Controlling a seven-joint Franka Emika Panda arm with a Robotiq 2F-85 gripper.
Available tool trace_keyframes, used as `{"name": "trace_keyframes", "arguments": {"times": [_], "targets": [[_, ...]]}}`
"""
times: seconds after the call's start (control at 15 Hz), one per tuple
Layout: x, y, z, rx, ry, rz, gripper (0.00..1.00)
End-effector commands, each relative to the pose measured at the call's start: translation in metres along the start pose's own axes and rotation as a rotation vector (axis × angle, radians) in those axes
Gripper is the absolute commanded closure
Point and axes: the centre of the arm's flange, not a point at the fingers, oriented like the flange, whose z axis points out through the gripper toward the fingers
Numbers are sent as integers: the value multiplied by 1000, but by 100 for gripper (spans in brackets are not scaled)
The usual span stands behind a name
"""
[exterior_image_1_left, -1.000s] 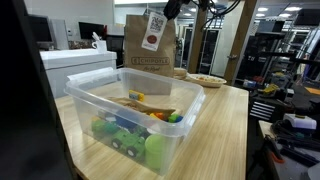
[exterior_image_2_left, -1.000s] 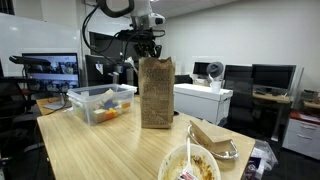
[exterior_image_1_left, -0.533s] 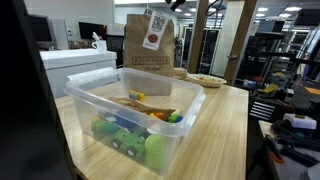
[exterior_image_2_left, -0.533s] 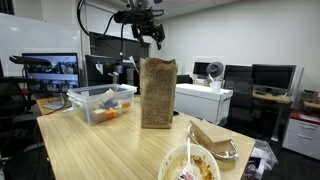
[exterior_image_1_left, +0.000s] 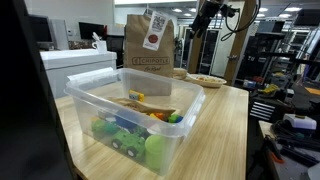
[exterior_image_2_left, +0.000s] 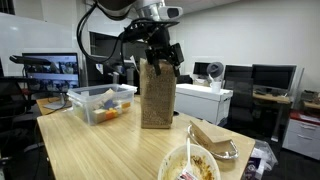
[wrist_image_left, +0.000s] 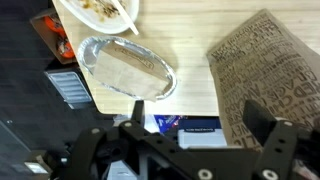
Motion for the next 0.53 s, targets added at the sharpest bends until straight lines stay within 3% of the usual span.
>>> {"name": "trace_keyframes", "arguments": {"times": [0.0,0.47], "targets": [[-24,12,20,-79,-62,41,0],[-79,41,86,-280,-145,28,0]]}}
